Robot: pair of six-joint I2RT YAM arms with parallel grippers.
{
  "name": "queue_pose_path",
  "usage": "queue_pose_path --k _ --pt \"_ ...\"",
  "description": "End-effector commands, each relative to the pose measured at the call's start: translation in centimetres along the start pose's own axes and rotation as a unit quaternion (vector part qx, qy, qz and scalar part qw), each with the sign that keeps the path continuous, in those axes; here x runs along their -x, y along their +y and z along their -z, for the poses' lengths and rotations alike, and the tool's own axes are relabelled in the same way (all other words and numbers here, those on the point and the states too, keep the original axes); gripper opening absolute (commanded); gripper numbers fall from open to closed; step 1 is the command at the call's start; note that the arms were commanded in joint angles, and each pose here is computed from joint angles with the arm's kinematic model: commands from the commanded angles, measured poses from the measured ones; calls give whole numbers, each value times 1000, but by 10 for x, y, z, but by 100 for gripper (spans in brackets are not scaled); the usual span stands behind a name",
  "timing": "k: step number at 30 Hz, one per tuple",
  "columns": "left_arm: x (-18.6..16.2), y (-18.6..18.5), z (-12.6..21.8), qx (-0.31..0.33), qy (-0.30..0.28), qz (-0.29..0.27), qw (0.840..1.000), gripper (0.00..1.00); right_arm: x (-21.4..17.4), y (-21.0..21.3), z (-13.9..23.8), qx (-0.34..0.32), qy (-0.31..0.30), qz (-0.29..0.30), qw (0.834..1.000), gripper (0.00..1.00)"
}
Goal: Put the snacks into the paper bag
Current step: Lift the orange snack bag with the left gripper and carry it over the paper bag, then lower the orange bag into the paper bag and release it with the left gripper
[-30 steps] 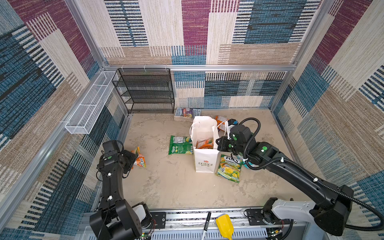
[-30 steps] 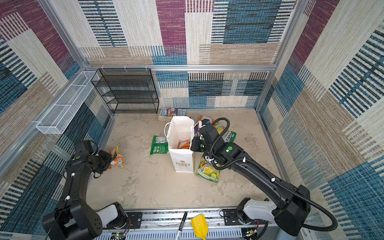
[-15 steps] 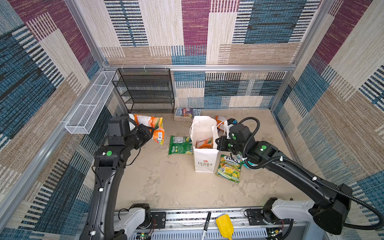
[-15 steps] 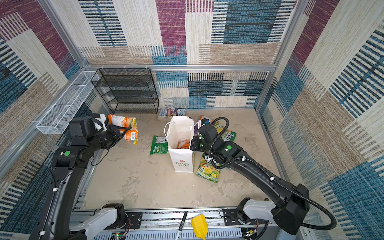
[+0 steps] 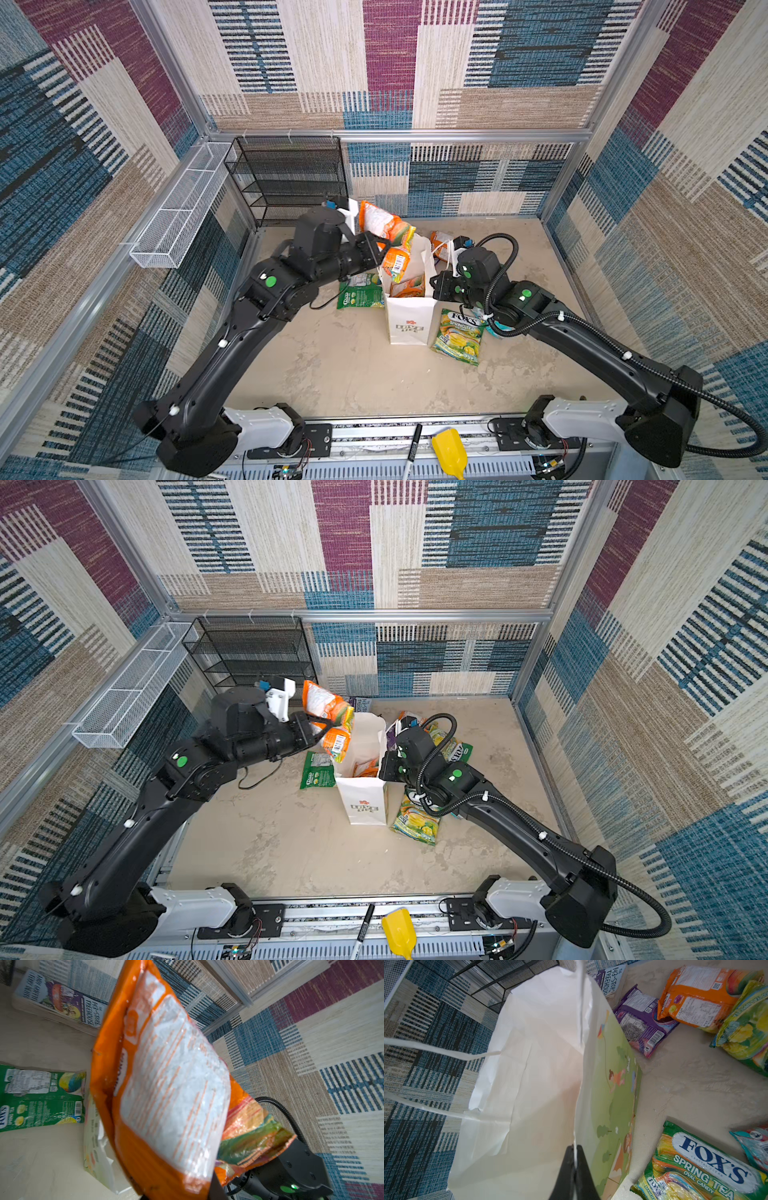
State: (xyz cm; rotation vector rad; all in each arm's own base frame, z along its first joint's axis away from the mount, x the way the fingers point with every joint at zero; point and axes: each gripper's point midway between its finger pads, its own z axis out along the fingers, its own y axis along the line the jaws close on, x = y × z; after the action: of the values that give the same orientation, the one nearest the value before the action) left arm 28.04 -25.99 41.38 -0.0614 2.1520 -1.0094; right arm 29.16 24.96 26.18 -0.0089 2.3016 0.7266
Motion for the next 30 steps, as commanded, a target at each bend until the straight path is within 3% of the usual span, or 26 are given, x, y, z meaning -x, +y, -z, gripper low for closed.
queue_pose_path --k 1,7,17,22,30 --pt "1 -21 -25 -17 -23 9 1000 21 3 3 3 6 -3 -5 1000 0" --pt "-23 5 -69 46 2 12 999 21 3 2 6 4 -7 -7 1000 0" --pt "-40 57 -89 157 22 -33 987 21 4 -1 7 -1 -10 -13 1000 0" --pt "-58 63 -106 167 58 -53 983 22 7 -2 9 -4 -19 -16 1000 0" --pt "-77 73 -114 230 95 -113 962 24 4 0 5 2 -15 -21 1000 0"
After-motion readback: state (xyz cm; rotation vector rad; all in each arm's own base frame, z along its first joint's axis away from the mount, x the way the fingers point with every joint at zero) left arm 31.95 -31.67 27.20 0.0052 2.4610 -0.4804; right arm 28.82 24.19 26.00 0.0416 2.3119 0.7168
